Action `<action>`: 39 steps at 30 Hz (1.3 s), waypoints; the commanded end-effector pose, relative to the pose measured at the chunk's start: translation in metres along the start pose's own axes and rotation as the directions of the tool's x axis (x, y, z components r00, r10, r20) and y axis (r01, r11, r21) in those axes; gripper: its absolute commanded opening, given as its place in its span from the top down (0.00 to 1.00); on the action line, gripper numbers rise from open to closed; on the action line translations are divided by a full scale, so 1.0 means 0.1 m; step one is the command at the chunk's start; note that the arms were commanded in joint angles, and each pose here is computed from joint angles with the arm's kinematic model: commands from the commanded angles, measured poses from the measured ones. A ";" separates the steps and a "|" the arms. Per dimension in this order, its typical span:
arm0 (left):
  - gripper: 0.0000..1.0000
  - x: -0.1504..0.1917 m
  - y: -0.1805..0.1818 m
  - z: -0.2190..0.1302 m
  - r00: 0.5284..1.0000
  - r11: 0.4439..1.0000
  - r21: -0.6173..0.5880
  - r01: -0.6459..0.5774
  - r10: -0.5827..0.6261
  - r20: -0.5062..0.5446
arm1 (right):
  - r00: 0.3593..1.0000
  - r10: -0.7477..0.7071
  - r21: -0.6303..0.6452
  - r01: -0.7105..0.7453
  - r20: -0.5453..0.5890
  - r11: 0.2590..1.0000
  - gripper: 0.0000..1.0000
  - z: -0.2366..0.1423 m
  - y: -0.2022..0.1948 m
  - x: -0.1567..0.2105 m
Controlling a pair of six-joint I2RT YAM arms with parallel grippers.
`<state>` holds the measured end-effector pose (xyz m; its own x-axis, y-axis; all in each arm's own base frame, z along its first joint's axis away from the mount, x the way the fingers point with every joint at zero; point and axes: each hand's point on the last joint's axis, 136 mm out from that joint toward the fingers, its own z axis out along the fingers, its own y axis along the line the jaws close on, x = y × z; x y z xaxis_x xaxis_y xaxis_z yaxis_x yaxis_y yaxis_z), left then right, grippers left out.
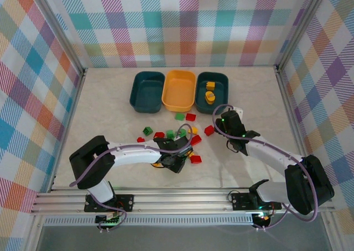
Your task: Sort the legos into containers by color
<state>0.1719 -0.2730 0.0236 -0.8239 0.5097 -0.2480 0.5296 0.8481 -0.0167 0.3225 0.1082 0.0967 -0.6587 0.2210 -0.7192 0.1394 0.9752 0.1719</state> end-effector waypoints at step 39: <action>0.71 -3.43 1.76 -0.01 0.869 0.935 -0.017 0.355 -0.323 0.376 | 0.995 0.016 -0.052 -0.011 0.103 0.999 0.31 -0.26 0.01 -0.24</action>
<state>0.5536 -0.2935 0.1045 -0.7991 0.0606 -0.5981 0.1530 0.9826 -0.1050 0.3196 0.1085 0.1256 -0.6019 0.2473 -0.7593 0.1118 0.9676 0.2265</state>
